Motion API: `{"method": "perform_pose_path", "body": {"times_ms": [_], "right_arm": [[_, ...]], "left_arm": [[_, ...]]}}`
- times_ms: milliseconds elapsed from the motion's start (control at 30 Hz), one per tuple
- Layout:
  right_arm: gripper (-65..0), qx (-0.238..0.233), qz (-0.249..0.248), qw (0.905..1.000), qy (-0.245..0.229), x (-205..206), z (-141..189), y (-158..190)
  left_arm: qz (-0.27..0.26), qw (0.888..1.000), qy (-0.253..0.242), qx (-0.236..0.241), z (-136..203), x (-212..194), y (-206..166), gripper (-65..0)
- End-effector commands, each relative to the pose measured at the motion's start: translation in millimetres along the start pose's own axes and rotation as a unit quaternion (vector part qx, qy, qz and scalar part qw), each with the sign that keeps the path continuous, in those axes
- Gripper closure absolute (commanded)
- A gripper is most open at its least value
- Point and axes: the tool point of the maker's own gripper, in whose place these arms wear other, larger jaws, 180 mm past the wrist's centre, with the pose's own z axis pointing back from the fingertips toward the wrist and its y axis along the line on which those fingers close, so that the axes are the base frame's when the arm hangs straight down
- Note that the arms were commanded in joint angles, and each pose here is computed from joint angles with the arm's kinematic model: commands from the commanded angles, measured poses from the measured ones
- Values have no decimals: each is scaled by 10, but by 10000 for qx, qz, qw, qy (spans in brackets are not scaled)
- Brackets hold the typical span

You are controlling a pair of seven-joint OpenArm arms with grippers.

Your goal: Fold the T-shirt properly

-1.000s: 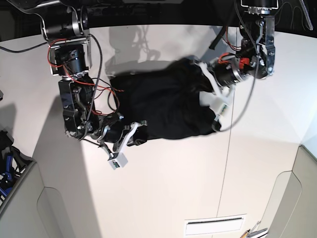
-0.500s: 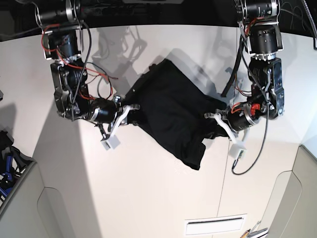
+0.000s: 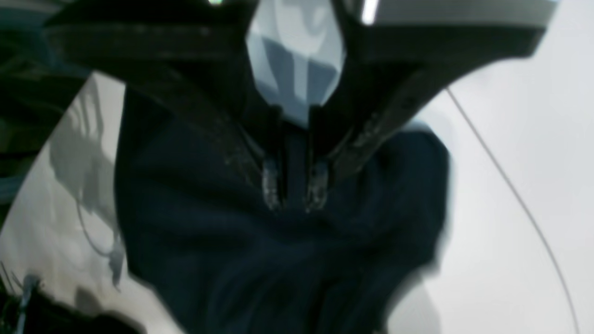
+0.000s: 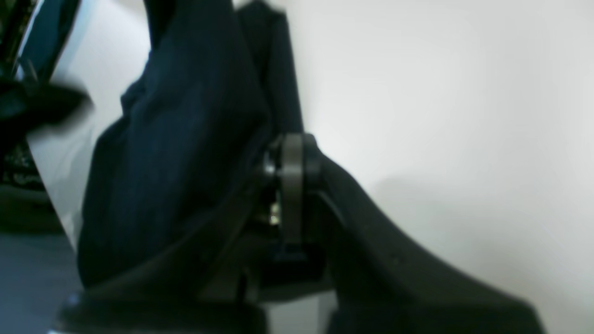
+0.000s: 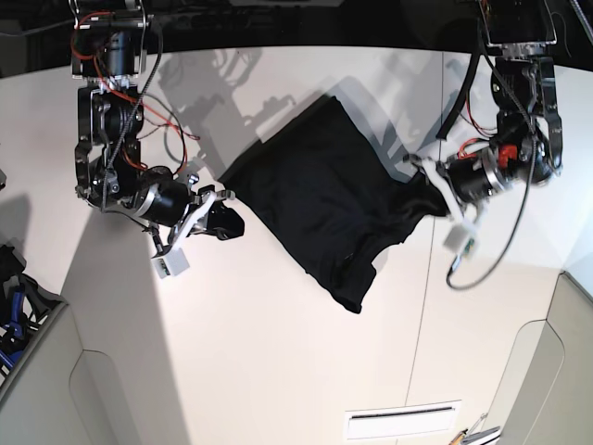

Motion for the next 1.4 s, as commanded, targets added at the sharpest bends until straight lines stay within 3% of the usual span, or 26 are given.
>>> {"method": "perform_pose_path", "body": {"times_ms": [0,133,400,633,800,933,1100,1233,1367], "right_arm": [[0,82,120,9993,-347,230,30,45],[0,-40,237,9995,-211,175,11,13],[0,186,289,9993,138,-94,-123,217],[0,509,-206,9981,289,-492,-146,407],[0,693,-515,9956,373,-726,-233,626],[0,700,-427,9963,238,-599,-251,655],[0,363,98,9989,262,-458,-63,533],[0,186,500,9981,305,-440,189,514],[0,0,844,9953,474,-535,452,488]], "left_arm": [[-114,9994,-313,2,48,147,-4,-79],[132,9985,-64,519,-46,-115,75,-79],[463,9960,-78,755,-354,-246,134,-79],[462,9955,-294,775,-583,198,363,-79],[425,9951,-250,858,-637,302,485,-79],[321,9950,-366,872,-525,449,547,-77],[-86,9945,-369,975,-170,552,547,-53],[-314,9920,-265,1193,163,333,518,-53],[-138,9894,-253,1426,548,61,451,-53]]}}
